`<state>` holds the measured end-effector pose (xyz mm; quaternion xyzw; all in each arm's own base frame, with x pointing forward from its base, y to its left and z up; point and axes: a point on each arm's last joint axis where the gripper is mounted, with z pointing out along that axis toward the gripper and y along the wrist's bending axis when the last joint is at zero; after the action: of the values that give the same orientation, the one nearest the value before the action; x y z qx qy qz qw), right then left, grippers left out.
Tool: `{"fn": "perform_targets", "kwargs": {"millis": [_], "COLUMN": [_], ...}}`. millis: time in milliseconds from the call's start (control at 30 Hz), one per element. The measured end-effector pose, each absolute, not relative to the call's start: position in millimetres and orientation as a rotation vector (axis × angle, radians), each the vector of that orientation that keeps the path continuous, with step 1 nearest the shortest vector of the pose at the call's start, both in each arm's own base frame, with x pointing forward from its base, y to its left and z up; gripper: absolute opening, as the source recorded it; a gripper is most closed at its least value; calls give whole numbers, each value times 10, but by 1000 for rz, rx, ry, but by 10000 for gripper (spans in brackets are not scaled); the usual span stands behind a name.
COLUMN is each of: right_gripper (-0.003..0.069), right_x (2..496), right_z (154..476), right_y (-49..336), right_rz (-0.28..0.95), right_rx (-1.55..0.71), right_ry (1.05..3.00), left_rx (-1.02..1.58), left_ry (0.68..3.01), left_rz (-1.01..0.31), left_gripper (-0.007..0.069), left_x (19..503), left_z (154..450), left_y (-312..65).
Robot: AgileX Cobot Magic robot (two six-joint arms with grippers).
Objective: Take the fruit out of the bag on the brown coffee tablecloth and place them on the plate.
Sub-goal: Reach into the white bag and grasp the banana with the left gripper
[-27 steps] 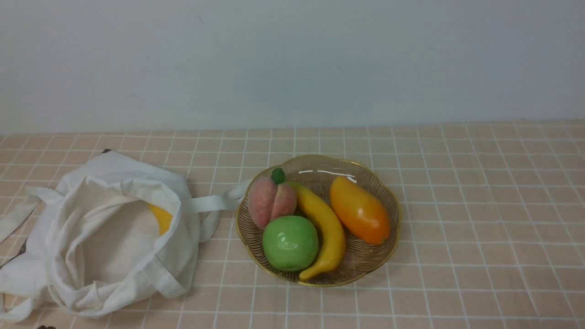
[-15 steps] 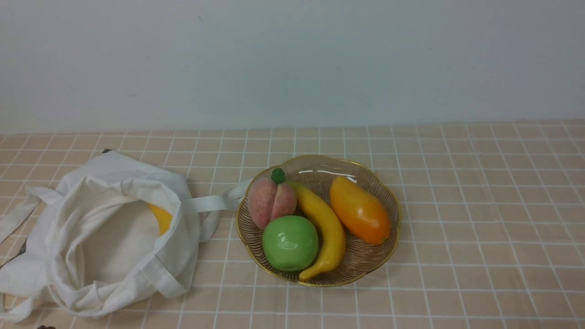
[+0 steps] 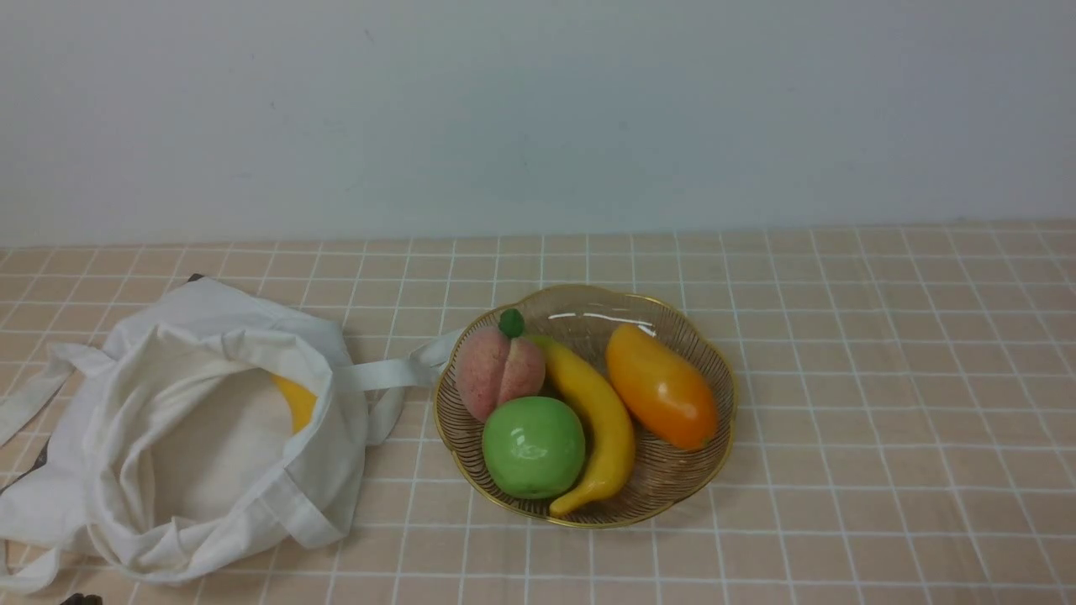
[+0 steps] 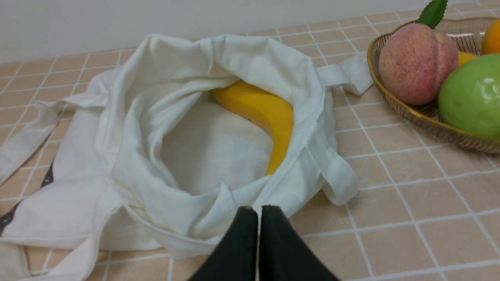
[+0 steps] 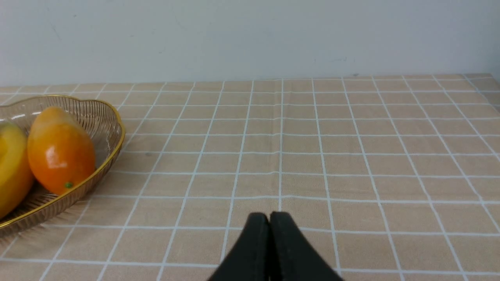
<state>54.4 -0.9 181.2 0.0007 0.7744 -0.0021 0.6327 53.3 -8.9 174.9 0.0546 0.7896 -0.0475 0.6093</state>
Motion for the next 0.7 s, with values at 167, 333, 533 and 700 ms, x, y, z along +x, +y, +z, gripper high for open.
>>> {"fn": "perform_targets", "kwargs": {"millis": [167,333,533,700], "right_gripper": [-18,-18,-18,-18], "right_x": [544,544,544,544], "right_z": [1812,1812,1812,1812], "right_y": [-9,-9,-9,-9], "right_rz": [-5,-5,-5,-5], "right_rx": [2,2,2,2], "right_ry": [1772,1772,1772,1772], "left_rx": [-132,-340,-346,-251], "left_ry": [1556,1255,1340,1787], "left_rz": [-343,-458,-584,-626], "left_gripper": [-8,-8,-8,-8], "left_x": [563,534,530,865], "left_z": [1997,2235,2687,2926], "left_y": [-80,38,-43,-261]}}
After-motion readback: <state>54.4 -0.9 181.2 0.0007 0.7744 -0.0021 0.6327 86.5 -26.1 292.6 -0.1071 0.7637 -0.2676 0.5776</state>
